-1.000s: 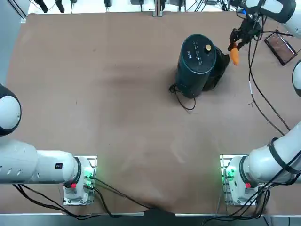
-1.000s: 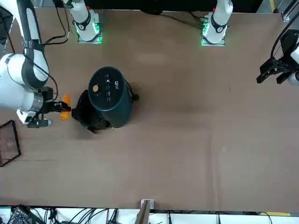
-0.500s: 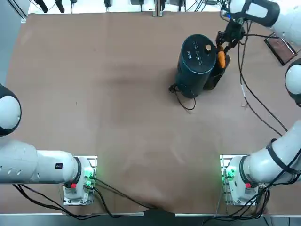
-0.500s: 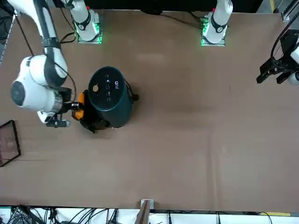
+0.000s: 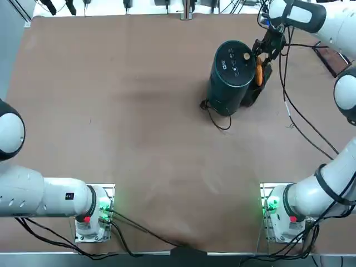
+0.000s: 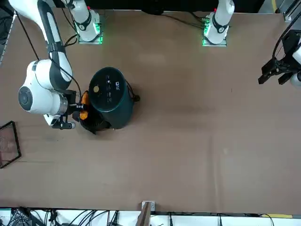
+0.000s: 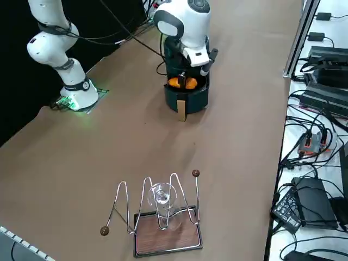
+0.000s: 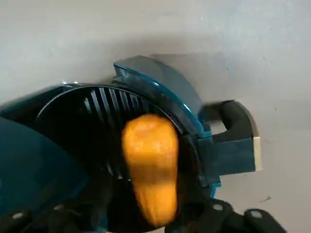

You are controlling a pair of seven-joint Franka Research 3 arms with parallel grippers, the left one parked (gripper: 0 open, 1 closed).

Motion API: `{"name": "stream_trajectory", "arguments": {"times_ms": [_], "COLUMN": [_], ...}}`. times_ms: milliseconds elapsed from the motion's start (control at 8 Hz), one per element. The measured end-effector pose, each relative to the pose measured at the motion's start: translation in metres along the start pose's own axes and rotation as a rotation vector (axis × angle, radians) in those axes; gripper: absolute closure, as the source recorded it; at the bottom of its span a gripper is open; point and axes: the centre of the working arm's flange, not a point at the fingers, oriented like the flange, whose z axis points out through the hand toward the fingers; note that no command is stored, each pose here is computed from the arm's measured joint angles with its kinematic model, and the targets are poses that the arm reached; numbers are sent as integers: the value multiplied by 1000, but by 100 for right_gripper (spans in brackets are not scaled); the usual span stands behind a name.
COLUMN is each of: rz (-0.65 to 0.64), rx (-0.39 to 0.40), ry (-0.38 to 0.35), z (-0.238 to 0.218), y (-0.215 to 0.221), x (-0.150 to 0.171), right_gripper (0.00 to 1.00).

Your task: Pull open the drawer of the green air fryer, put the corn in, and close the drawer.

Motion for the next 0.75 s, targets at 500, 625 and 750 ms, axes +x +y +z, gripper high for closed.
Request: {"name": "stream_trajectory", "arguments": {"times_ms": [500,625,750], "rz": [98,168,260], "rx": [22,40,71], "ry": [28,30,33], "z": [-40,-49,-52], "y": [59,101,149], "x": [-2,-4,-7], "right_gripper": [0,0,0]}}
